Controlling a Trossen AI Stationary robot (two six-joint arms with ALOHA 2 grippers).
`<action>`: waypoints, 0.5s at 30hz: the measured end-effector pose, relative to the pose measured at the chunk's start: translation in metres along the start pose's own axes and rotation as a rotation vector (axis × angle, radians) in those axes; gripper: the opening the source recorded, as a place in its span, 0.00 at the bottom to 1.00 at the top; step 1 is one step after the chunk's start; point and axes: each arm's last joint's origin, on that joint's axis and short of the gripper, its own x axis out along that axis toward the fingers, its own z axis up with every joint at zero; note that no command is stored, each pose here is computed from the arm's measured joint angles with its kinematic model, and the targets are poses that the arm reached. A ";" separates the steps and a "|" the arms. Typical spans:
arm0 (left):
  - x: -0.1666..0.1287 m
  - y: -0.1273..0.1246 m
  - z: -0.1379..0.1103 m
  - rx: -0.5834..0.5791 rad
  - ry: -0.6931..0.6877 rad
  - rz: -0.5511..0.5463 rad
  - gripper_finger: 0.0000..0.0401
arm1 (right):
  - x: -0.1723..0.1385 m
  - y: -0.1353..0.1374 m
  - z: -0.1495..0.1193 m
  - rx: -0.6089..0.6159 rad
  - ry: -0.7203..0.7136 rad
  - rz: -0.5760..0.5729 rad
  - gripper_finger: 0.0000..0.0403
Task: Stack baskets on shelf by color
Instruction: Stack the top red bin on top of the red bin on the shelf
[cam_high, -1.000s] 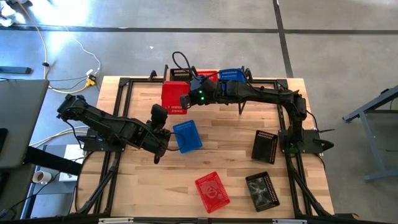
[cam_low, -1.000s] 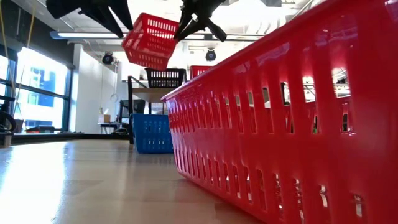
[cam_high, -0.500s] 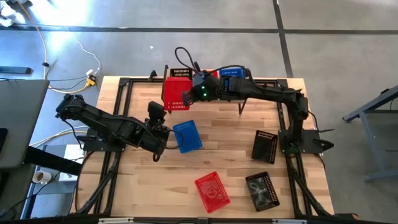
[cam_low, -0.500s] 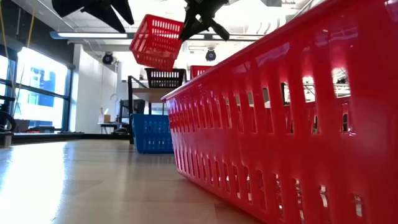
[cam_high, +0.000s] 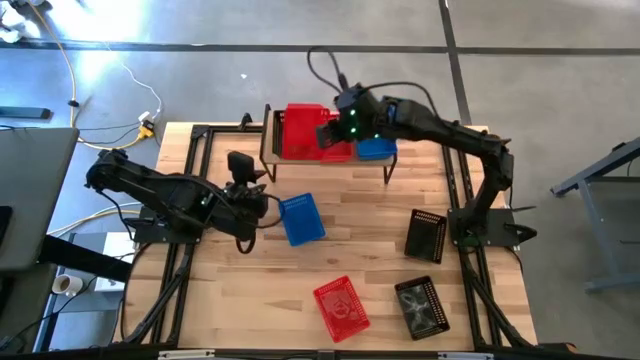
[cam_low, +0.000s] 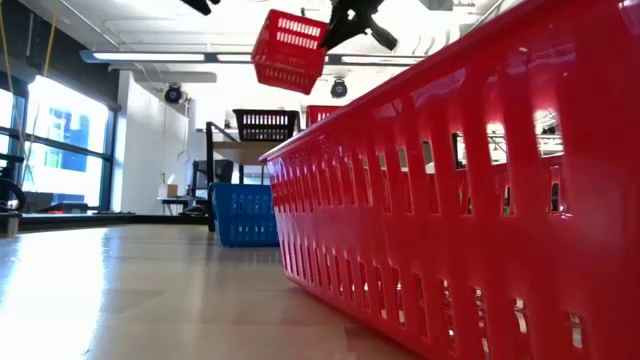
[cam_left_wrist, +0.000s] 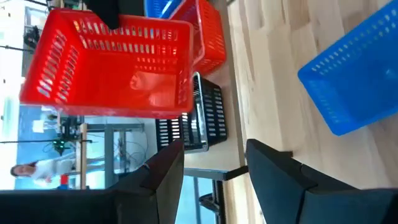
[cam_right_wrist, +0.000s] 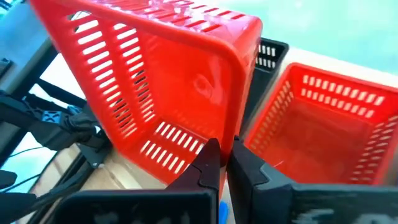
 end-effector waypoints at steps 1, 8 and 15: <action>0.000 0.002 0.000 -0.011 0.000 0.001 0.41 | -0.002 -0.004 0.003 0.003 0.005 0.001 0.00; 0.007 0.018 -0.007 -0.088 0.030 -0.027 0.41 | -0.014 -0.031 0.023 0.020 0.032 0.024 0.00; 0.022 0.041 -0.025 -0.256 0.081 -0.145 0.41 | -0.017 -0.062 0.044 0.067 0.091 0.123 0.00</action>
